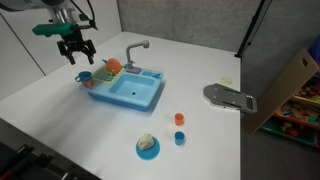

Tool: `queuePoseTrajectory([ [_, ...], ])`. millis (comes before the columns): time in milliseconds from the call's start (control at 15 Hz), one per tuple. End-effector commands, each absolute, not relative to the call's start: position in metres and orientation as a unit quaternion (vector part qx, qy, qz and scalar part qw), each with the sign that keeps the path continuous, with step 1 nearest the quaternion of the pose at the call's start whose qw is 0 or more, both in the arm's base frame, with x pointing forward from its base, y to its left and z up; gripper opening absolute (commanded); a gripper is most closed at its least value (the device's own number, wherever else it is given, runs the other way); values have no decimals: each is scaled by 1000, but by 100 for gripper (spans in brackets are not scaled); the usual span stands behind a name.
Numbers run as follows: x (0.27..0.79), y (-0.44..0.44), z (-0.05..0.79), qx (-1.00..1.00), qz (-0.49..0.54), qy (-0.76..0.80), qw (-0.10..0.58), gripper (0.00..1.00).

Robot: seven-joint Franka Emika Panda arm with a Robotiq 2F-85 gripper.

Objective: Remove blue cup from the sink and put it in the orange cup in front of the the dish drying rack

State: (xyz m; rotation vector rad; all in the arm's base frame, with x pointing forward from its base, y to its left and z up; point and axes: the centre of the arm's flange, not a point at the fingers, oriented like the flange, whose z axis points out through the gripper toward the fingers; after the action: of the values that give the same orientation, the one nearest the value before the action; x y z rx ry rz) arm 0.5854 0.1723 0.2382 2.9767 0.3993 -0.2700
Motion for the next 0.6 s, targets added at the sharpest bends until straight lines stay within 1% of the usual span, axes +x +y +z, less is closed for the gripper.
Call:
queuePoseTrajectory([
  [0, 586, 167, 275, 986, -108, 94, 84, 100],
  [533, 569, 119, 341, 988, -117, 33, 90, 100],
])
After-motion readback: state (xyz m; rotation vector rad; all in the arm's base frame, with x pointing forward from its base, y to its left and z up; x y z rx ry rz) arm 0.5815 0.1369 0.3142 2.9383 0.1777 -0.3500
